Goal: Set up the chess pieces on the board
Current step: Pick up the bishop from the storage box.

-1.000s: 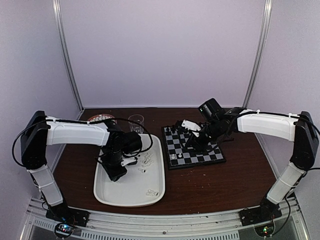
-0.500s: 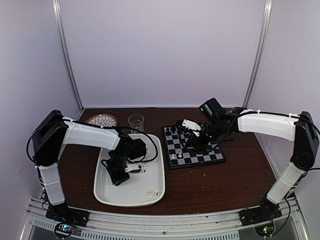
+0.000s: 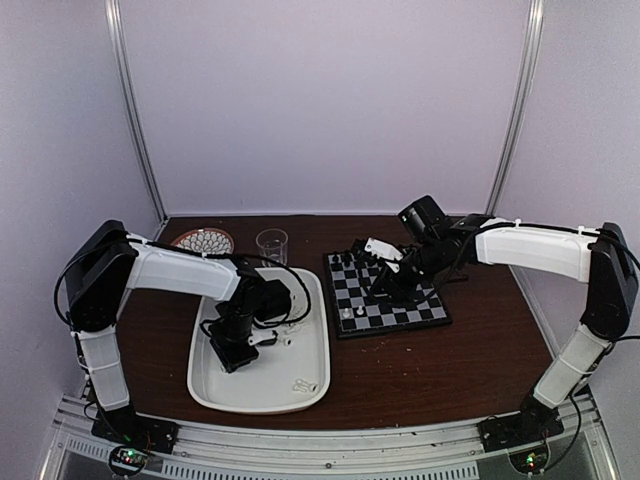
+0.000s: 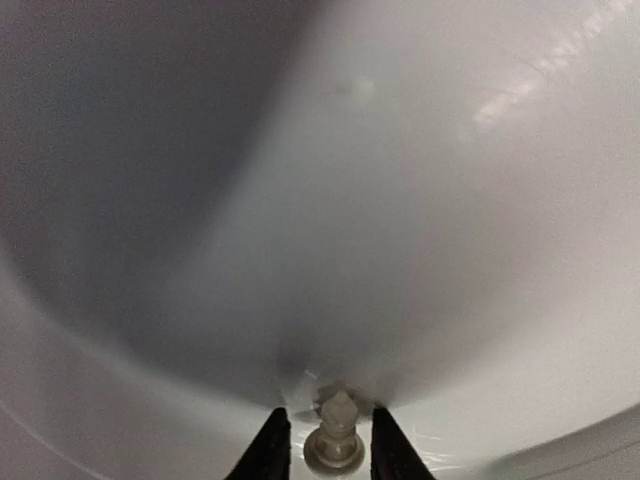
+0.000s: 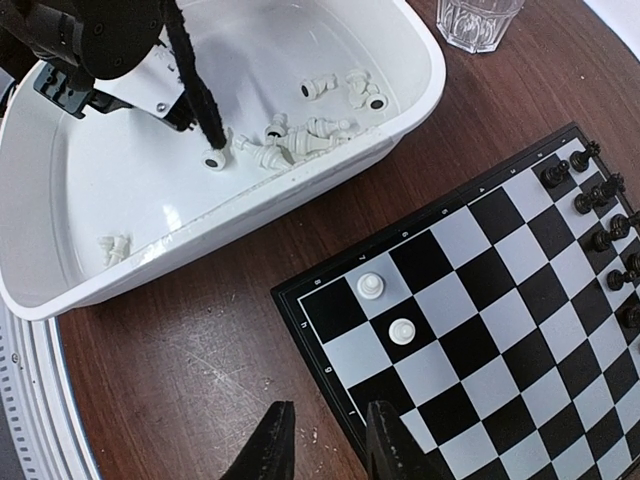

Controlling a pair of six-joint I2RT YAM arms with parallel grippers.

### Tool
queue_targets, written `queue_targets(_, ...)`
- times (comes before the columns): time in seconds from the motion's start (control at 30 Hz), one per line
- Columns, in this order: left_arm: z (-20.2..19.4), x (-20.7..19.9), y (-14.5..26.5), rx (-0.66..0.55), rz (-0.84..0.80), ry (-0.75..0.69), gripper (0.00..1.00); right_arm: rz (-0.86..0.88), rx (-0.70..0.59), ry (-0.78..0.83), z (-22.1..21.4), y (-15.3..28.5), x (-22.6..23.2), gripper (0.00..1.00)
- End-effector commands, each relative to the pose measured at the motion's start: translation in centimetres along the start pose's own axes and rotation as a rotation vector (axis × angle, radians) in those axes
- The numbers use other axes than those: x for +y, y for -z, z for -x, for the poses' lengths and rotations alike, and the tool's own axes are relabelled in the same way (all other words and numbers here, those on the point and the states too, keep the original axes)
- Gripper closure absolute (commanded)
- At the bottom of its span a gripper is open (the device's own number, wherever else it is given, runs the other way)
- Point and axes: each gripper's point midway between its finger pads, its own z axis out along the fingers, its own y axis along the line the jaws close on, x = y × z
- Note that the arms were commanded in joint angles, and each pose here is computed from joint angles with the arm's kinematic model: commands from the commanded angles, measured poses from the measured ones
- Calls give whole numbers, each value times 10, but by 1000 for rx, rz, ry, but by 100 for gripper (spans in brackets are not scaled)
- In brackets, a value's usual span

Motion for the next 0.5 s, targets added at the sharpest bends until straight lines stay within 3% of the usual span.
queue_targets(0.0,-3,-1,-8,24,-8,97,66,19,-6,-11,-1,-4,0,72)
queue_targets(0.2,-20,0,-6,69,3,105,64,23,-7,-14,-1,-4,0,72)
queue_targets(0.47,-22,-13,-8,69,-57,98,72,24,-8,-13,-1,-4,0,73)
